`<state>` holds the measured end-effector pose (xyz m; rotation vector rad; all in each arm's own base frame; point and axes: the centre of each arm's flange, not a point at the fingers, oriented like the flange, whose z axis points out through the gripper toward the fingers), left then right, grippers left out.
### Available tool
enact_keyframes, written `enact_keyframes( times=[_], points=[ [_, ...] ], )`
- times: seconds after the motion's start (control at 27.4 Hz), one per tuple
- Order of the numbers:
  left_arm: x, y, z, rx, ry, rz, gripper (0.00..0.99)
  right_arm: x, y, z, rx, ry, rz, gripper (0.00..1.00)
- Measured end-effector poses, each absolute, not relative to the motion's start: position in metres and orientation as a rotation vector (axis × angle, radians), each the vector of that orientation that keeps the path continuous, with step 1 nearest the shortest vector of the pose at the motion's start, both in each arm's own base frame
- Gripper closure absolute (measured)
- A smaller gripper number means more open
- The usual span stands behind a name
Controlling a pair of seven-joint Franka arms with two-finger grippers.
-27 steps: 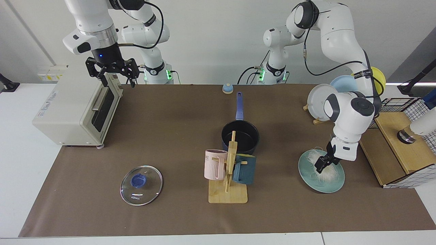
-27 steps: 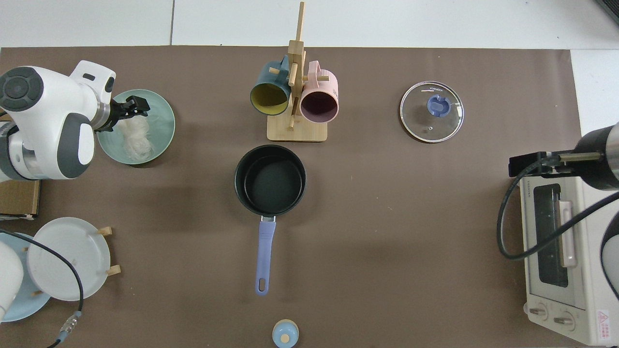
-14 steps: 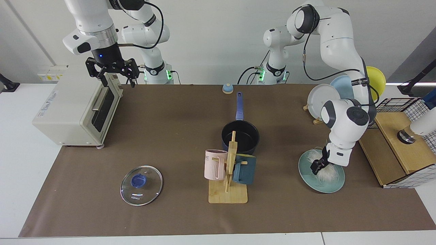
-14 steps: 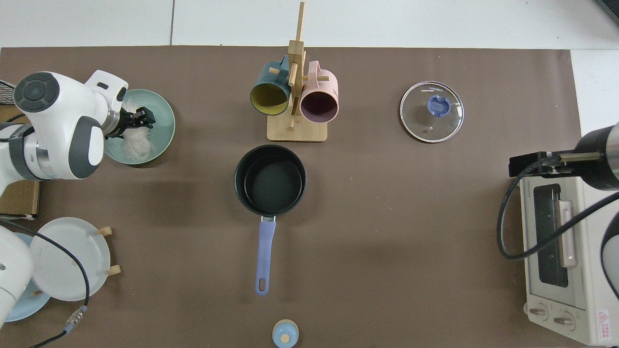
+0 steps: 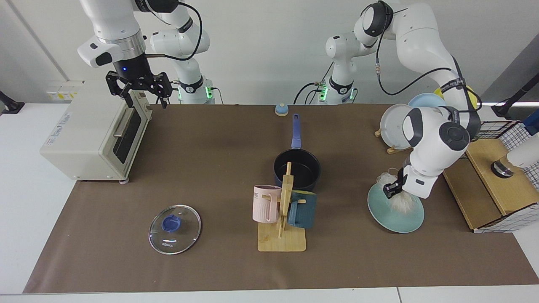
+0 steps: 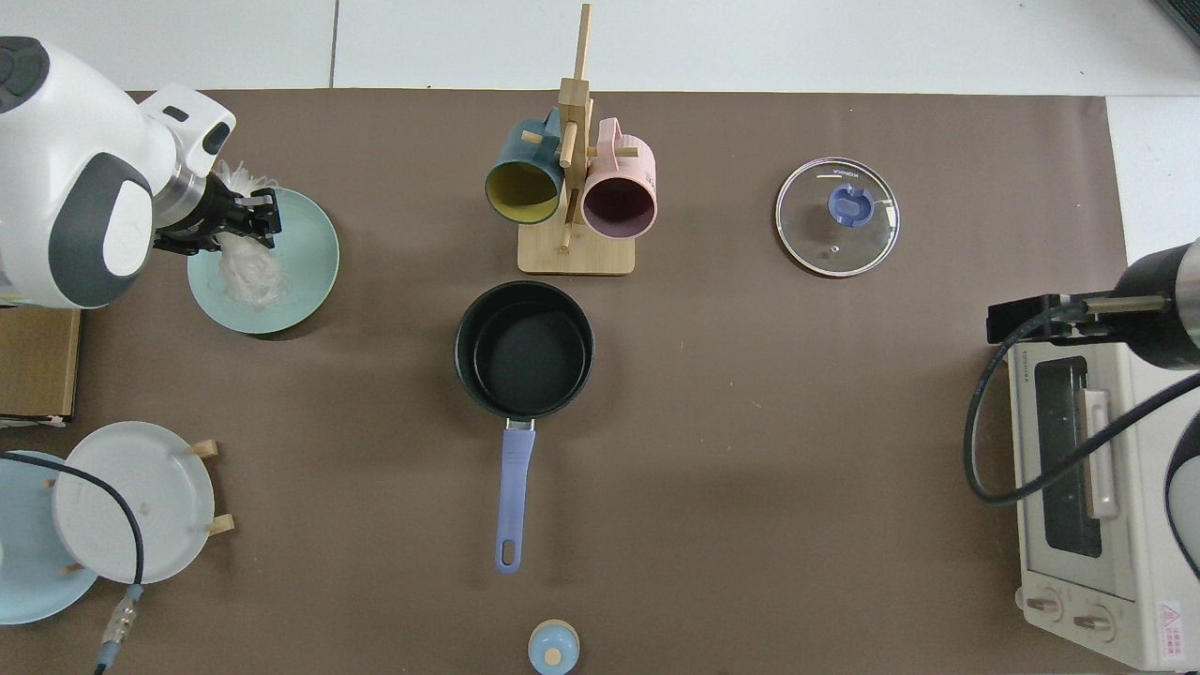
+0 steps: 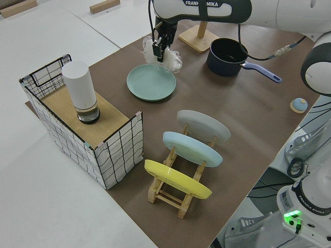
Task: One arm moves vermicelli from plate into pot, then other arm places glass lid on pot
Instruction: 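Carry the vermicelli with the left gripper and drop it into the pot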
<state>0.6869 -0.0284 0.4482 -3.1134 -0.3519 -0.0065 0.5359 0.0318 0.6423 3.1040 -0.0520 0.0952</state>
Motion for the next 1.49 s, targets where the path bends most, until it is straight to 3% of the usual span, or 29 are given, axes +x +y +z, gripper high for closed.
enact_keyframes(
  times=[0.22, 0.33, 0.55, 0.84, 1.17, 1.31, 1.49],
  points=[
    [0.650, -0.071, 0.523, -3.168, -0.341, 0.009, 0.608, 0.536, 0.032, 0.642, 3.104, -0.052, 0.095, 0.00],
    [0.633, -0.108, 0.528, -3.181, -0.321, 0.052, 0.608, 0.536, 0.032, 0.642, 3.104, -0.052, 0.095, 0.00],
    [0.596, -0.190, 0.504, -3.247, -0.255, 0.176, 0.608, 0.536, 0.032, 0.642, 3.104, -0.052, 0.095, 0.00],
    [0.558, -0.244, 0.467, -3.328, -0.257, 0.133, 0.608, 0.534, 0.032, 0.641, 3.103, -0.053, 0.069, 0.00],
    [0.555, -0.271, 0.416, -3.367, -0.331, 0.085, 0.608, 0.537, 0.016, 0.645, 3.101, -0.099, 0.068, 0.01],
    [0.564, -0.276, 0.390, -3.398, -0.386, 0.069, 0.608, 0.553, 0.012, 0.649, 3.097, -0.115, 0.090, 0.01],
    [0.565, -0.286, 0.359, -3.412, -0.421, 0.110, 0.608, 0.604, 0.015, 0.625, 3.085, -0.120, 0.068, 0.01]
  ],
)
